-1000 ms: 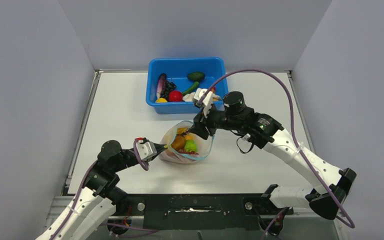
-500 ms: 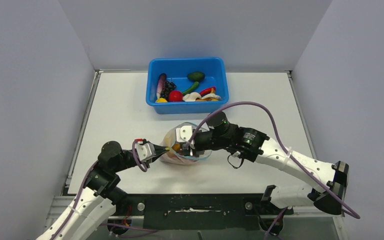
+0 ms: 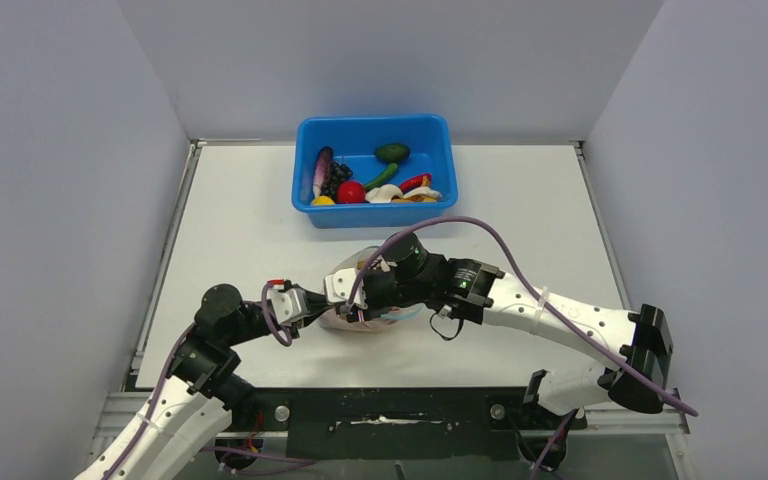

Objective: Place the food in the zip-top bag and seal the zipper
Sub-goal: Zip the zipper food storage bag at the center of the board.

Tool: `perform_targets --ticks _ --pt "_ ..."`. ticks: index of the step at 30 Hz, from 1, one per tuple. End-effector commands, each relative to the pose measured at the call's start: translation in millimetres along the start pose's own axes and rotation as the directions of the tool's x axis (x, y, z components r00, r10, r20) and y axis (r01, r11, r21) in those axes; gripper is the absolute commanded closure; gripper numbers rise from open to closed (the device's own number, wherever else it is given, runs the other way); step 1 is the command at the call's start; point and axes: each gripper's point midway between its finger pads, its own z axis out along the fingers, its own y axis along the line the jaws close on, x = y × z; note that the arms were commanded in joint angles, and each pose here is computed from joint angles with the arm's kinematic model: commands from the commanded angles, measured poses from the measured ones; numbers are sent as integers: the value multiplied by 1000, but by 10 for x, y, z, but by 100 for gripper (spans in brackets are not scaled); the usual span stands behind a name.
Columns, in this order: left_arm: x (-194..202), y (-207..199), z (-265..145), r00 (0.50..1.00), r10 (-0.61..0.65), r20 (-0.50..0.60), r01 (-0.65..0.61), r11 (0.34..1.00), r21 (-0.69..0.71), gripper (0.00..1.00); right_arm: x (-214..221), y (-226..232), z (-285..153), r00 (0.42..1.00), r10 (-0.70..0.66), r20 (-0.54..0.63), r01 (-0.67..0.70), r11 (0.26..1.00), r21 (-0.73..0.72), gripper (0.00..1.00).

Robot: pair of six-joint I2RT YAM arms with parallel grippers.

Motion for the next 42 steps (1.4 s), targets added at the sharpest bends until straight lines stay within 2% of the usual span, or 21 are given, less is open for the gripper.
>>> perform_targets --ticks 1,6,15,16,19,21,42 --pt "-220 -12 2 995 53 79 -55 998 20 100 -350 -215 -13 993 -77 85 71 995 72 70" --pt "-216 -10 1 996 53 78 -54 998 18 100 -339 -211 13 993 -79 82 74 995 72 77" --pt "-213 -12 7 996 48 77 -50 999 22 100 -304 -221 57 994 -80 68 75 994 82 79" --pt "-210 -14 8 996 47 76 -49 999 23 100 -299 -221 60 995 -80 67 75 994 82 81" --pt "-205 -16 10 996 46 75 -48 999 25 100 -296 -216 64 994 -85 67 80 993 82 95" --pt "-202 -18 9 996 46 74 -48 999 25 100 -291 -233 44 994 -86 62 80 992 94 100" --pt "-296 -18 -40 991 92 95 -93 996 14 100 132 -346 -297 997 -23 -73 37 981 192 100"
